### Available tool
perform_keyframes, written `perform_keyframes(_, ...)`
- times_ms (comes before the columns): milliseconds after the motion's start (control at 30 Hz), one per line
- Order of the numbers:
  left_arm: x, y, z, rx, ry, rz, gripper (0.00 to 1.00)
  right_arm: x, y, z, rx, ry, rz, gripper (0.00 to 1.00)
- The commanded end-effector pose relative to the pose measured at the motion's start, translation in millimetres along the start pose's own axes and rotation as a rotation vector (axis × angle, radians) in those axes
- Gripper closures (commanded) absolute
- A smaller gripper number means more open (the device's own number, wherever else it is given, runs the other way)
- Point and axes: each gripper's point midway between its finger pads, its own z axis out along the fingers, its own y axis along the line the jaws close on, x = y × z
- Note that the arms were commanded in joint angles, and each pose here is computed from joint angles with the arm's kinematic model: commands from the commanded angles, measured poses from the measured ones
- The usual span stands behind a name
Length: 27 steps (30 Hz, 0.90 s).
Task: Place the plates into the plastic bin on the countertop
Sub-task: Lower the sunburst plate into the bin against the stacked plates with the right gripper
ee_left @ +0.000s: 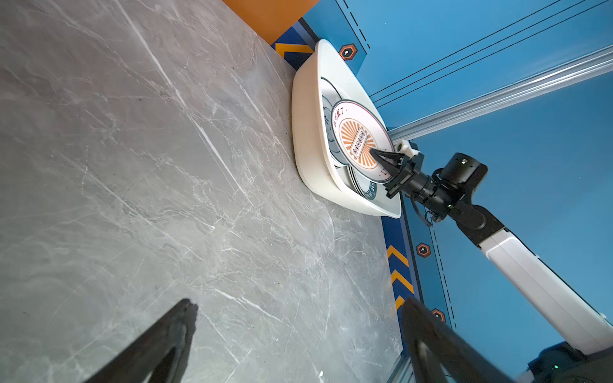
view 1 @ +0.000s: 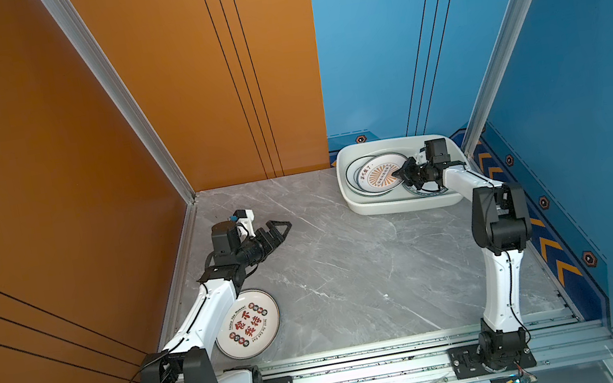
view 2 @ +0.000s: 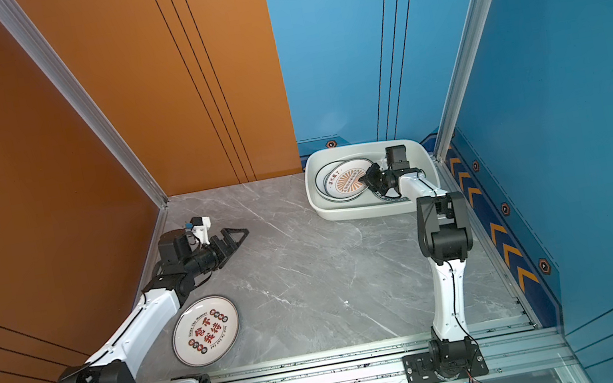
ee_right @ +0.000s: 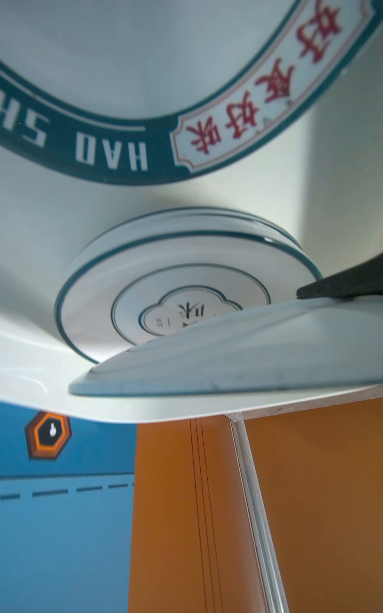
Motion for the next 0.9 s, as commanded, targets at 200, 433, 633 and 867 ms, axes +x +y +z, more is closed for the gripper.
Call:
perform_keyframes(200, 1.2, 11.0, 2.5, 0.003, 0.007, -0.015, 0.02, -27.0, 27.3, 7.9, -0.084, -0.023, 0.007, 1.00)
perform_keyframes(433, -0.2, 12.6, 1.5, 0.007, 0.003, -0.021, 0.02, -28.8, 17.3, 22.7, -0.068, -0.011, 0.034, 1.00)
perform_keyframes(633, 0.4, 14.0, 1.3, 0.006, 0.002, -0.023, 0.02, -30.5, 17.9, 26.7, -0.064, -0.011, 0.036, 1.00)
perform_keyframes(867, 0.5, 13.0, 0.9, 0.009, 0.001, -0.020, 0.02, -26.3, 11.4, 32.8, -0.048, 0.002, 0.043, 1.00)
